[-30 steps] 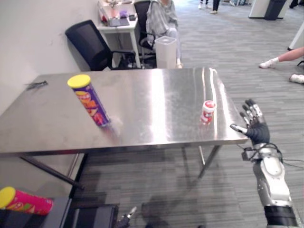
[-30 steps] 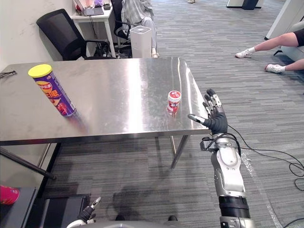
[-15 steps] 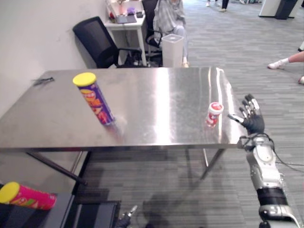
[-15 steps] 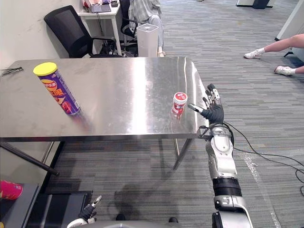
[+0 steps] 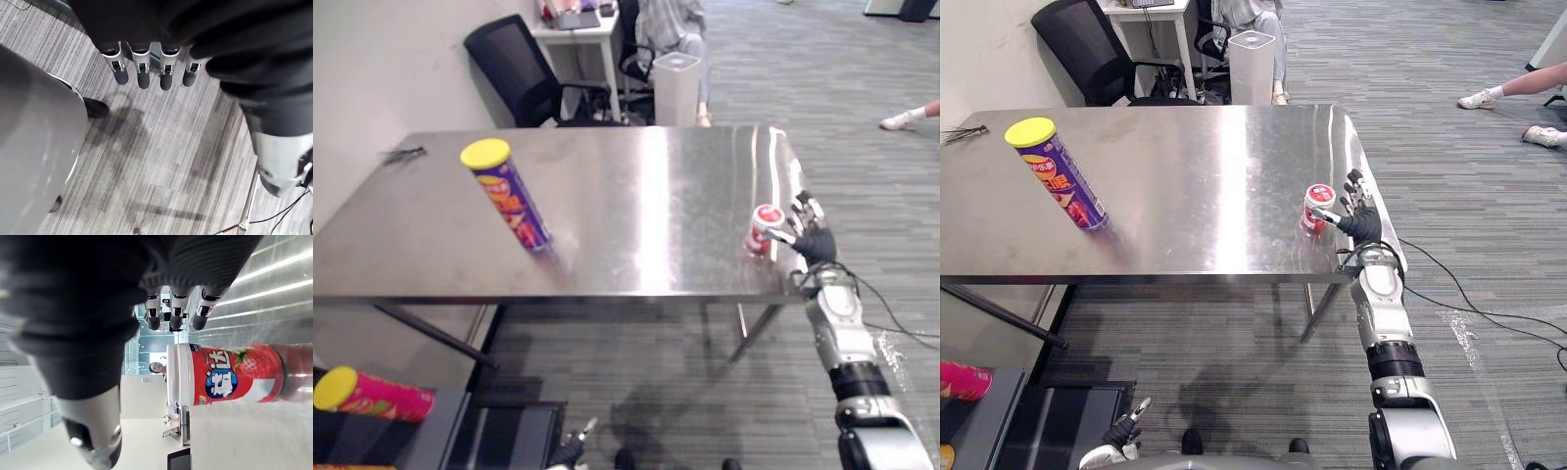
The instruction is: Put the gum and the chips on the shelf.
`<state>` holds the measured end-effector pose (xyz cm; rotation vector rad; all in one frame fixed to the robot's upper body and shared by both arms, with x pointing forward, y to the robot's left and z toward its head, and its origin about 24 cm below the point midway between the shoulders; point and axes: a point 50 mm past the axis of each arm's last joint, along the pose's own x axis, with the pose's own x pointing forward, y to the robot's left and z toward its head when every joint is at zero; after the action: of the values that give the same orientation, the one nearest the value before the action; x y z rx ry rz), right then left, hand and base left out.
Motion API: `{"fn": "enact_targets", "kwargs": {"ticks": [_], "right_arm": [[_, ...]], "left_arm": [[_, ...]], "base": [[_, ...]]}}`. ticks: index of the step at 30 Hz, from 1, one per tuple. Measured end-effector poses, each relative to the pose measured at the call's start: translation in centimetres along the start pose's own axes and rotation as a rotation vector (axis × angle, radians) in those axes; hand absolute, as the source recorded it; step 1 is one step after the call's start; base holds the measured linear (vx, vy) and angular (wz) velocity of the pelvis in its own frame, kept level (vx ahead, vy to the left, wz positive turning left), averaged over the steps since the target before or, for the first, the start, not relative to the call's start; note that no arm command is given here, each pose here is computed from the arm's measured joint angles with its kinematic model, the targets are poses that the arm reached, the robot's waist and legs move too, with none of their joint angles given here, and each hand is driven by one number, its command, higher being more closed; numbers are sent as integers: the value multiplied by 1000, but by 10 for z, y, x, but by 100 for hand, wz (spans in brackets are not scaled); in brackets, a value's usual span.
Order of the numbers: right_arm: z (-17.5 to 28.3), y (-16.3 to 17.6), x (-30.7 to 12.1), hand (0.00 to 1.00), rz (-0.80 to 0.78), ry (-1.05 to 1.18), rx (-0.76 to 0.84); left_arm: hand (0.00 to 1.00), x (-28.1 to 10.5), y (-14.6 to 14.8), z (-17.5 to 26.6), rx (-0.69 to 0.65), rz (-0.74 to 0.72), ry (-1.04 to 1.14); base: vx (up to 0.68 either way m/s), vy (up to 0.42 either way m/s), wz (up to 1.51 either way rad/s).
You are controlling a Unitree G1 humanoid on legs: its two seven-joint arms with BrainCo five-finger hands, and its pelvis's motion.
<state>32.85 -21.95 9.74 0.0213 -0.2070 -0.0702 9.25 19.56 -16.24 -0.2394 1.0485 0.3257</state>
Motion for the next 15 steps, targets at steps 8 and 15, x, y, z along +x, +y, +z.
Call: {"fn": "enact_targets", "kwargs": {"ticks": [8,15], "right_arm": [[-14,10,-2,0,-7,49,55],[-14,12,2,0,-12,52,59]], "left_arm": [[0,0,-3,3,15,-12,-15],[0,1,-4,6,15,-15,-29]], "base": [[-5,-3,1],[0,-3,1]]}}
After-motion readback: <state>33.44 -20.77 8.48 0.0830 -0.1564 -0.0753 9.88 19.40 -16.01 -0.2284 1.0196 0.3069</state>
